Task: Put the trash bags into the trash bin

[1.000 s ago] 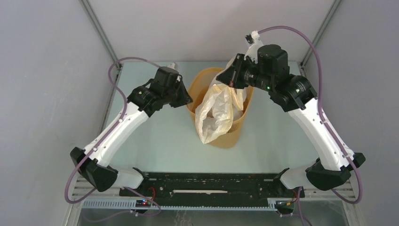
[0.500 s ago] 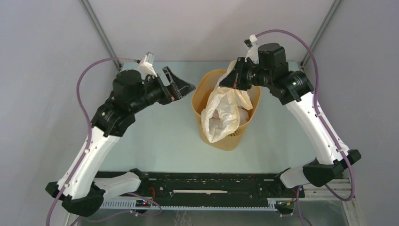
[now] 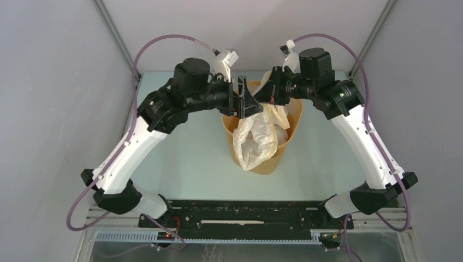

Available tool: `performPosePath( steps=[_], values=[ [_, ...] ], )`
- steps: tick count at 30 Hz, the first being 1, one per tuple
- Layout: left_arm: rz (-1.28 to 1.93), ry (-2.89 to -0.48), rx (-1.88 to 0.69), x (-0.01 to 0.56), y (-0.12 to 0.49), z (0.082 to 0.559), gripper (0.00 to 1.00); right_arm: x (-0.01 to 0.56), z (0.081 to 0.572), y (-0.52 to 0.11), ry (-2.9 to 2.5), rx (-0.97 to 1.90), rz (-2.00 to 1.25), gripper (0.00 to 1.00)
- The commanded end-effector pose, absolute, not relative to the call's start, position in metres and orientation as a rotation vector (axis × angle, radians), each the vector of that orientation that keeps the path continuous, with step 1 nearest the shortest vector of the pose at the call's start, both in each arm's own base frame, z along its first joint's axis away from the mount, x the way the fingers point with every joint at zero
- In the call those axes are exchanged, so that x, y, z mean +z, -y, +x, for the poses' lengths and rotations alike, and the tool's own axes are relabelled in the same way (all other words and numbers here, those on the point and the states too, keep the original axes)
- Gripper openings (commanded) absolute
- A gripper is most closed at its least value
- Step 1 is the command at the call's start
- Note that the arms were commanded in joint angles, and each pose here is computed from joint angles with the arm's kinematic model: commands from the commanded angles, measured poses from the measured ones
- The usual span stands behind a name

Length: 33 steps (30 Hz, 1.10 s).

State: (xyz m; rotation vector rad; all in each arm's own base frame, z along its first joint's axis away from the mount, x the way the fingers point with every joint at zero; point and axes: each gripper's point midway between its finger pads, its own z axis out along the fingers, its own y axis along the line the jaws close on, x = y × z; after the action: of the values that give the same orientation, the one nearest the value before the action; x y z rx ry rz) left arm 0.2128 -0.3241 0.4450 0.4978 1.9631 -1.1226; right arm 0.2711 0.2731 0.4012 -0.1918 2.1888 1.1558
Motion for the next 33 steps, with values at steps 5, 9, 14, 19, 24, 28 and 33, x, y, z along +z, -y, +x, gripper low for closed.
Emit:
performPosePath(
  steps=[5, 9, 14, 19, 24, 28, 33],
  values=[
    [0.621, -2.051, -1.07, 0.42, 0.318, 0.201, 0.56, 0.423, 0.262, -0.269, -2.14, 1.182, -0.181, 0.1],
    [0.628, -2.036, -1.125, 0.423, 0.322, 0.195, 0.29, 0.42, 0.261, -0.267, -2.151, 1.167, -0.18, 0.22],
    [0.451, -2.036, -1.082, 0.429, 0.303, 0.221, 0.01, 0.423, 0.256, -0.247, -2.163, 1.068, -0.177, 0.52],
    [0.183, -1.951, -1.261, 0.439, 0.295, 0.258, 0.0, 0.424, 0.232, -0.221, -2.16, 0.992, -0.158, 0.74],
    [0.022, -1.796, -1.491, 0.456, 0.307, 0.286, 0.0, 0.431, 0.217, -0.217, -2.113, 1.046, -0.125, 0.83],
    [-0.027, -1.73, -1.622, 0.468, 0.318, 0.297, 0.0, 0.421, 0.209, -0.219, -2.133, 1.078, -0.093, 0.84],
    [-0.088, -1.683, -1.637, 0.472, 0.31, 0.304, 0.0, 0.406, 0.21, -0.217, -2.132, 1.123, -0.024, 0.83]
  ],
)
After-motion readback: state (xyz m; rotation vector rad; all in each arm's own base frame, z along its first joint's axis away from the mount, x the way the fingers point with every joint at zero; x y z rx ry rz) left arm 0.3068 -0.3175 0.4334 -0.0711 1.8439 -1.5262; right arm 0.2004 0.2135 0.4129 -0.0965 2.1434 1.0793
